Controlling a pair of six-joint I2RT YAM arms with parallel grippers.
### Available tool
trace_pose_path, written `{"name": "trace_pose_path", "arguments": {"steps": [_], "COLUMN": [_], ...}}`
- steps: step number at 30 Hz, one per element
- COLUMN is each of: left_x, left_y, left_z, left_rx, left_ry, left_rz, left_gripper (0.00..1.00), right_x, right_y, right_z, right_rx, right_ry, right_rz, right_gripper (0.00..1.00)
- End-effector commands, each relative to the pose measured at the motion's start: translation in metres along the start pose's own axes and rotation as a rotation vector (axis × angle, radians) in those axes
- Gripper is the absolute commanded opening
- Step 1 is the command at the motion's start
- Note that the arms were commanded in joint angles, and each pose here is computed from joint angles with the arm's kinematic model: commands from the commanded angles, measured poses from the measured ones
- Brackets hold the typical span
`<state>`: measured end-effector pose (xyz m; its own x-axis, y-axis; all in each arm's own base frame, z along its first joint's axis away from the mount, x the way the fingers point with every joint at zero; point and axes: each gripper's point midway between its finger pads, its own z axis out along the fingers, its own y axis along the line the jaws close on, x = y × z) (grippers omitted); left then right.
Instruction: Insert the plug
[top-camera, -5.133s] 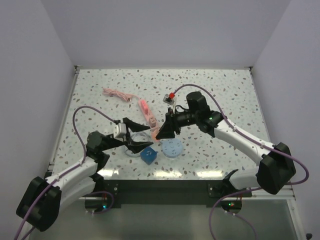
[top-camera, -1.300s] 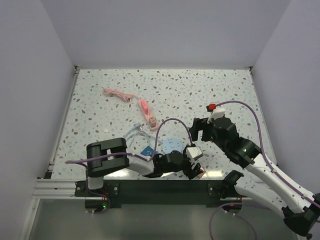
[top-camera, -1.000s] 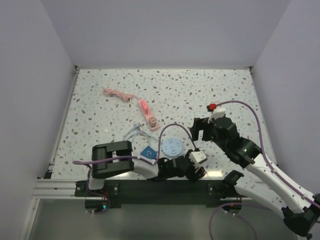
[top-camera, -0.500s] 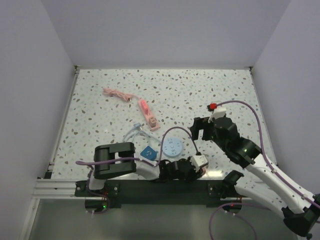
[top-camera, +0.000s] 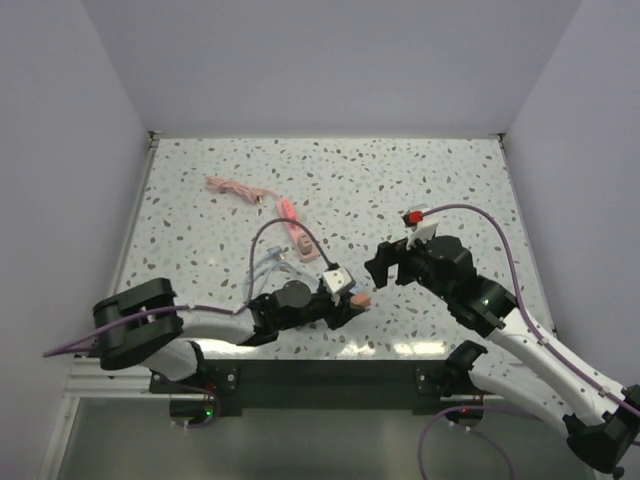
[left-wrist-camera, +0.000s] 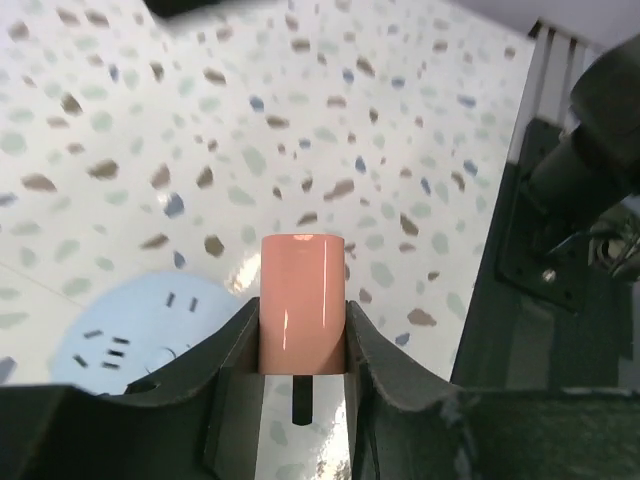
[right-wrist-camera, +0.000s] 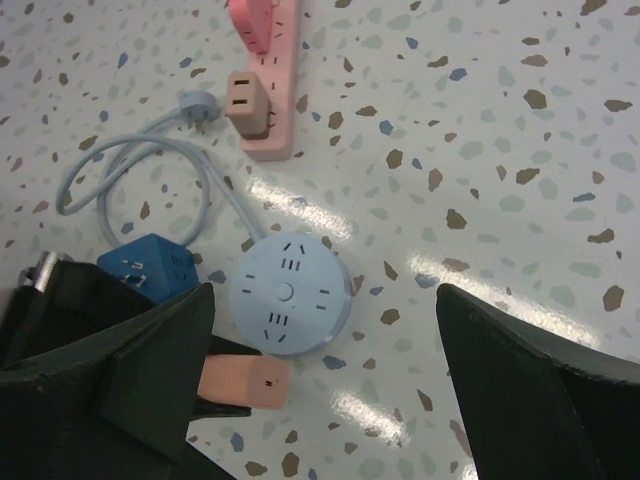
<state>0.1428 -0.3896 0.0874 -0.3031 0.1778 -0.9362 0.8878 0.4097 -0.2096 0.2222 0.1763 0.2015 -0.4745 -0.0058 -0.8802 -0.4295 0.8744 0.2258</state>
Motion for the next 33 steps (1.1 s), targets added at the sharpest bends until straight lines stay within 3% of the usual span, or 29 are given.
{"name": "trace_pose_path", "arguments": {"steps": [1, 9, 15, 19, 26, 29, 33], "left_x": [-0.068, -0.106, -0.112, -0.122, -0.13, -0.129, -0.13], "left_y": [-0.01, 0.003, 0.007, 0.006, 0.003, 0.001, 0.003], "left_z": [-0.026, -0.056, -0.059, -0.066, -0.075, -0.074, -0.075], "left_rx": [0.047, -0.021, -0.046, -0.05, -0.034, -0.028, -0.035], "left_ry": [-0.24, -0.409, -0.438, -0.488, -0.538, -0.539, -0.547], "left_rz": [0.086, 0.152, 0.175, 0.203, 0.232, 0.236, 0.24], "left_gripper": [0.0, 0.0, 0.0, 0.0, 0.0, 0.0, 0.0], "right_x": [-0.014, -0.008, -0.018, 0.0, 0.006, 0.003, 0.009], "right_y": [0.026, 0.063, 0.083, 0.089, 0.095, 0.105, 0.113], "right_z": [-0.002, -0.008, -0.021, -0.018, -0.02, -0.023, -0.02], "right_rx": [-0.138, -0.324, -0.421, -0.443, -0.482, -0.541, -0.591], "right_ry": [-0.038, 0.04, 0.048, 0.152, 0.186, 0.183, 0.212], "right_rz": [-0.01, 0.079, 0.173, 0.204, 0.223, 0.235, 0.265], "right_gripper": [0.96, 0.96, 0.96, 0.96, 0.95, 0.89, 0.68]}}
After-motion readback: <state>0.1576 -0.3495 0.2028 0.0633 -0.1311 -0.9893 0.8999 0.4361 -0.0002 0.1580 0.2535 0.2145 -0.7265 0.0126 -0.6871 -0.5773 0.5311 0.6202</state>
